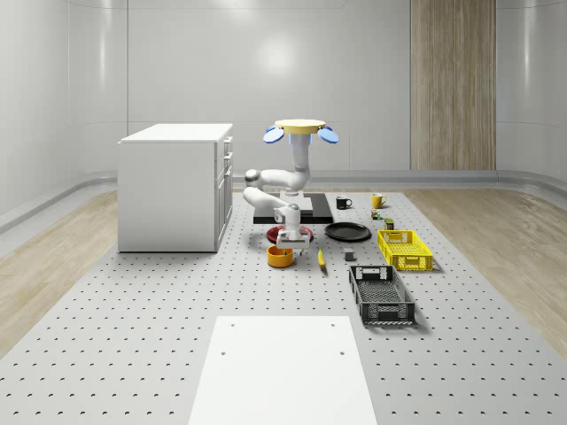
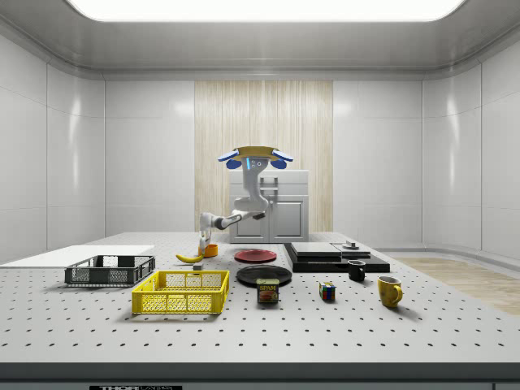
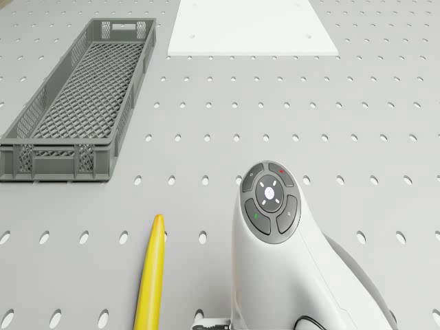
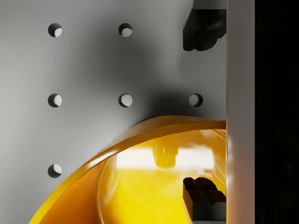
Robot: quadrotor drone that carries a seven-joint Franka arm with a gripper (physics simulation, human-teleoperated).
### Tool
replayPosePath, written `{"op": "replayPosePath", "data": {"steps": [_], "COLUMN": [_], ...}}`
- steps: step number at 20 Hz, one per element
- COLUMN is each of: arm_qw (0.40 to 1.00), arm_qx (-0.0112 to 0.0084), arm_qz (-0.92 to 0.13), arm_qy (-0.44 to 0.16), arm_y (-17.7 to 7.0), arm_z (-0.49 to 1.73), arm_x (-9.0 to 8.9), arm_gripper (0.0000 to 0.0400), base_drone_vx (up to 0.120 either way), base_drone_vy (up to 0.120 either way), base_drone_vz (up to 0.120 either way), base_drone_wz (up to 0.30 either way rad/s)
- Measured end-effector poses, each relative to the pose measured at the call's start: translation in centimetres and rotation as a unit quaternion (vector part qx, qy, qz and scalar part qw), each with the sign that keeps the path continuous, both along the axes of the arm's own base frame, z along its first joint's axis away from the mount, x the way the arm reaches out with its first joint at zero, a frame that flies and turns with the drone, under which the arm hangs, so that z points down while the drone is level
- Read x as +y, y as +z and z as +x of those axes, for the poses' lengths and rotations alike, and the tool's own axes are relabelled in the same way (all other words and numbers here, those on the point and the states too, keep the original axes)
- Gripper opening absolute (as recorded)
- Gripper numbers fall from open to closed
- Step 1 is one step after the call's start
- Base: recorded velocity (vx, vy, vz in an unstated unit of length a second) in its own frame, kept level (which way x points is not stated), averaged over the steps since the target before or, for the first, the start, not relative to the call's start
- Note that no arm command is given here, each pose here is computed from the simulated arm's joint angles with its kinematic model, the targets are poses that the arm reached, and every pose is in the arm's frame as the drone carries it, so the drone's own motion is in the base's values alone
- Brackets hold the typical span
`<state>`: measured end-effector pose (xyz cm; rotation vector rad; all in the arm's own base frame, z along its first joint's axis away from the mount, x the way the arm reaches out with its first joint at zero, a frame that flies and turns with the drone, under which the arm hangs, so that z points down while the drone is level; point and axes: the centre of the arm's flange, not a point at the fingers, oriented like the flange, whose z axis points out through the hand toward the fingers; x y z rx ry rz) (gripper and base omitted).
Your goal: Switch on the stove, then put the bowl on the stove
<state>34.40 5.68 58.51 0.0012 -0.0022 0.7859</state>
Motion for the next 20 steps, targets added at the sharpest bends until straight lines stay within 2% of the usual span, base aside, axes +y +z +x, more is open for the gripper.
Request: {"op": "replayPosePath", "data": {"steps": [8,11,13,16,20], "arm_qw": [1.000,1.000,1.000,1.000,1.000], "arm_qx": [0.0000,0.0000,0.0000,0.0000,0.0000], "arm_qz": [0.000,0.000,0.000,0.000,0.000], "arm_qy": [0.000,0.000,0.000,0.000,0.000], "arm_y": [0.15,0.16,0.17,0.17,0.17], "arm_z": [0.06,0.06,0.06,0.07,0.07], "arm_x": [0.70,0.81,0.85,0.88,0.90], "arm_gripper": [0.0400,0.0254,0.0194,0.0144,0.0116], "base_drone_vx": [0.000,0.000,0.000,0.000,0.000], "base_drone_vy": [0.000,0.000,0.000,0.000,0.000], "base_drone_vz": [0.000,0.000,0.000,0.000,0.000], "base_drone_wz": [0.000,0.000,0.000,0.000,0.000]}}
